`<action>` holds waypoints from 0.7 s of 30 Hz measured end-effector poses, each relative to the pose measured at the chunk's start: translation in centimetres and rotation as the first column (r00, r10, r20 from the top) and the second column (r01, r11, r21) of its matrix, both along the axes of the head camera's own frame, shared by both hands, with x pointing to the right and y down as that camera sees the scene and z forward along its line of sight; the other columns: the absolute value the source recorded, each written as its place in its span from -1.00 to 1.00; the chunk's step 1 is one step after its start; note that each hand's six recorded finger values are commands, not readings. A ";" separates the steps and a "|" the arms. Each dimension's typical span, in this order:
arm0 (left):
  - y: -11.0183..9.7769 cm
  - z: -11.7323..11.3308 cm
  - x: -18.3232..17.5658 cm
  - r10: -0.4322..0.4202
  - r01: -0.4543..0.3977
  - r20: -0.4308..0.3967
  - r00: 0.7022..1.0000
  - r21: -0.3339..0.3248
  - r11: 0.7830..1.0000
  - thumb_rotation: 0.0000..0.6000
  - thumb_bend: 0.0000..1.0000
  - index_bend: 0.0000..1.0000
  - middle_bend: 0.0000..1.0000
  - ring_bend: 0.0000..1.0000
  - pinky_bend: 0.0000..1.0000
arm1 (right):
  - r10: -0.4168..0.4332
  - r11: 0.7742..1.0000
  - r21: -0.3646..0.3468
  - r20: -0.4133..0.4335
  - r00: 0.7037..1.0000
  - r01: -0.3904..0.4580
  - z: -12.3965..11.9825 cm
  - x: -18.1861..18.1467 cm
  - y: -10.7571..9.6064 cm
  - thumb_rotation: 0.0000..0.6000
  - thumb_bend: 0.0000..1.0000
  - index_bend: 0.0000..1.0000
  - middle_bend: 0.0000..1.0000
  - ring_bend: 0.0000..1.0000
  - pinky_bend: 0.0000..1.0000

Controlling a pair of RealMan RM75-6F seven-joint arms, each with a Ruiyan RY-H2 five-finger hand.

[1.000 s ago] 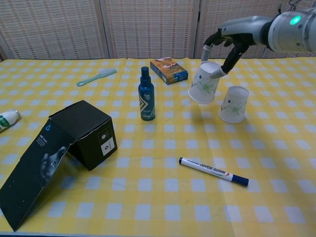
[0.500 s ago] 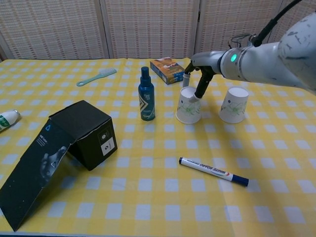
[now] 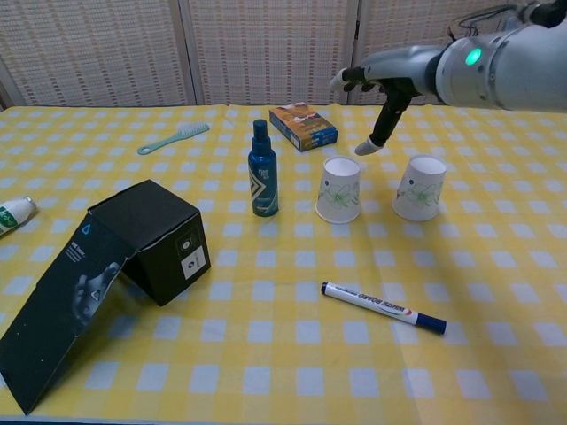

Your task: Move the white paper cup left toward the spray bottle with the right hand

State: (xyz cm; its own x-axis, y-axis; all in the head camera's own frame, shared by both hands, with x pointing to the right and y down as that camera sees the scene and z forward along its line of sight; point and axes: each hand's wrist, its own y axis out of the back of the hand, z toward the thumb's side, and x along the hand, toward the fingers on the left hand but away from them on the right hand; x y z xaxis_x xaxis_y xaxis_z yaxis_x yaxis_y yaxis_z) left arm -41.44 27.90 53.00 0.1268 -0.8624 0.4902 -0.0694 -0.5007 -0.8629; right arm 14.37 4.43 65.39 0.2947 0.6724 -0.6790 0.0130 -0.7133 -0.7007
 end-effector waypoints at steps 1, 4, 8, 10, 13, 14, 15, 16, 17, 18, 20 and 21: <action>0.0 0.1 0.1 0.003 -0.003 0.004 1.000 0.000 1.000 1.00 -0.36 -1.00 -1.00 -1.00 -0.54 | -0.007 1.000 0.020 0.003 1.000 0.007 -0.7 0.5 0.2 1.00 -0.56 -1.00 -1.00 -1.00 -1.00; 0.0 0.5 0.2 0.007 -0.007 0.012 1.000 -0.009 1.000 1.00 -0.36 -1.00 -1.00 -1.00 -0.54 | -0.032 0.994 0.100 0.003 0.999 0.031 -3.0 2.9 1.1 1.00 -0.57 -1.00 -1.00 -1.00 -1.00; 0.0 1.2 0.4 0.014 -0.014 0.025 1.000 -0.028 1.000 1.00 -0.37 -1.00 -1.00 -1.00 -0.54 | -0.050 0.976 0.213 -0.003 0.999 0.050 -5.6 7.6 3.6 1.00 -0.58 -1.00 -1.00 -1.00 -1.00; -0.1 1.4 0.6 0.018 -0.017 0.031 0.999 -0.029 0.999 1.00 -0.37 -1.00 -1.00 -1.00 -0.54 | -0.039 0.967 0.252 -0.002 0.999 0.039 -6.5 10.2 5.2 1.00 -0.58 -1.00 -1.00 -1.00 -1.00; -0.2 1.9 0.9 0.028 -0.027 0.039 0.999 -0.033 0.999 1.00 -0.37 -1.00 -1.00 -1.00 -0.54 | 0.006 0.953 0.303 -0.004 1.000 -0.004 -7.9 14.9 8.5 1.00 -0.58 -1.00 -1.00 -1.00 -1.00; -0.2 2.0 1.0 0.030 -0.028 0.041 0.999 -0.036 0.999 1.00 -0.37 -1.00 -1.00 -1.00 -0.54 | 0.028 0.947 0.321 -0.010 1.000 -0.023 -8.4 16.8 9.9 1.00 -0.58 -1.00 -1.00 -1.00 -1.00; -0.2 2.2 1.0 0.029 -0.027 0.043 0.999 -0.038 0.999 1.00 -0.37 -1.00 -1.00 -1.00 -0.54 | 0.045 0.942 0.334 -0.019 0.999 -0.036 -8.7 18.1 11.0 1.00 -0.58 -1.00 -1.00 -1.00 -1.00; -0.3 2.4 1.0 0.025 -0.023 0.047 0.999 -0.041 0.999 1.00 -0.37 -1.00 -1.00 -1.00 -0.54 | 0.059 0.937 0.347 -0.031 0.998 -0.045 -8.9 19.4 11.9 1.00 -0.58 -1.00 -1.00 -1.00 -1.00; -0.4 2.6 1.0 0.022 -0.020 0.050 0.999 -0.043 0.999 1.00 -0.37 -1.00 -1.00 -1.00 -0.54 | 0.071 0.932 0.359 -0.049 0.996 -0.048 -9.0 20.8 12.9 1.00 -0.58 -1.00 -1.00 -1.00 -1.00; -0.4 2.8 1.0 0.020 -0.018 0.053 0.998 -0.045 0.999 1.00 -0.37 -1.00 -1.00 -1.00 -0.54 | 0.075 0.930 0.364 -0.065 0.995 -0.047 -8.8 21.8 13.5 1.00 -0.58 -1.00 -1.00 -1.00 -1.00; -0.6 3.0 0.8 0.014 -0.012 0.060 0.998 -0.045 0.999 1.00 -0.37 -1.00 -1.00 -1.00 -0.54 | 0.082 0.930 0.366 -0.098 0.992 -0.040 -8.2 23.7 14.9 1.00 -0.58 -1.00 -1.00 -1.00 -1.00; -0.7 3.1 0.7 0.011 -0.008 0.063 0.998 -0.044 0.999 1.00 -0.37 -1.00 -1.00 -1.00 -0.54 | 0.084 0.930 0.366 -0.108 0.991 -0.038 -7.9 24.4 15.4 1.00 -0.58 -1.00 -1.00 -1.00 -1.00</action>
